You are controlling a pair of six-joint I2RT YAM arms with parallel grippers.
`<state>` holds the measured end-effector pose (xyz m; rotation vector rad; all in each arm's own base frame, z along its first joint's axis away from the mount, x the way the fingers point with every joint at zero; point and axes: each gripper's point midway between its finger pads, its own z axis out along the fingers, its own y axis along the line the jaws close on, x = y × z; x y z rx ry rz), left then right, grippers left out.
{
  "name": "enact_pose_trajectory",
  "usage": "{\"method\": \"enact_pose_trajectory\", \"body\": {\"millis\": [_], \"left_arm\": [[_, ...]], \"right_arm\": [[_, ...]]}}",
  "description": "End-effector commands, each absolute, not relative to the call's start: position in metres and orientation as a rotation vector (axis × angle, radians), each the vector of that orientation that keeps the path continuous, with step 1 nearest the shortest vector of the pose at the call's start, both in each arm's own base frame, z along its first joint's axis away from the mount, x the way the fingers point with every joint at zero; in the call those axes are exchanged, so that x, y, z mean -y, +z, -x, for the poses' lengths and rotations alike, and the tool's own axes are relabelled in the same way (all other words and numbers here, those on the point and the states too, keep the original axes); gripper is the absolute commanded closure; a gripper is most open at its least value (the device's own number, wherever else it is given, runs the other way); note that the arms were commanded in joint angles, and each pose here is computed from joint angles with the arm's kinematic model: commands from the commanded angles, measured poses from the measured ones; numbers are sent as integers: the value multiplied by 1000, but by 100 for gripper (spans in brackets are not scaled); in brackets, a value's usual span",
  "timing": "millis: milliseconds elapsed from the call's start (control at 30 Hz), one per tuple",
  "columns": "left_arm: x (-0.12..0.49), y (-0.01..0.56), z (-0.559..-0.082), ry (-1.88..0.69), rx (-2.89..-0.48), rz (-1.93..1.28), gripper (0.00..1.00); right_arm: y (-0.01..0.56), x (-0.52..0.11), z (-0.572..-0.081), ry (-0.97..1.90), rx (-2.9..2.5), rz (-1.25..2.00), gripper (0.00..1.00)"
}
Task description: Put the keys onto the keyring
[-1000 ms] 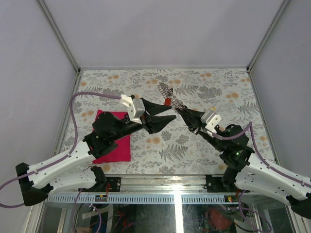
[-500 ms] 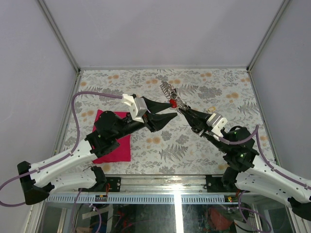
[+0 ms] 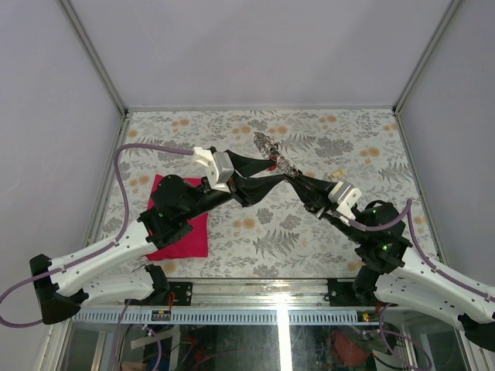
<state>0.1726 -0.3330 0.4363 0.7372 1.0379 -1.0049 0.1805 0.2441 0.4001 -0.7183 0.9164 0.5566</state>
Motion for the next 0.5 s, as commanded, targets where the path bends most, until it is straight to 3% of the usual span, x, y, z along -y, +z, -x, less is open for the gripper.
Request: {"method": "enact_pose_trajectory", "body": {"millis": [0, 267, 467], "left_arm": [[325, 476, -170, -1001, -922, -672, 61], [331, 475, -171, -1015, -925, -679, 65], [330, 476, -174, -1011, -934, -661, 75]], "right_arm": [[450, -230, -166, 592, -792, 643, 100], [449, -233, -166, 601, -796, 650, 100], [448, -234, -165, 608, -799, 652, 100]]}}
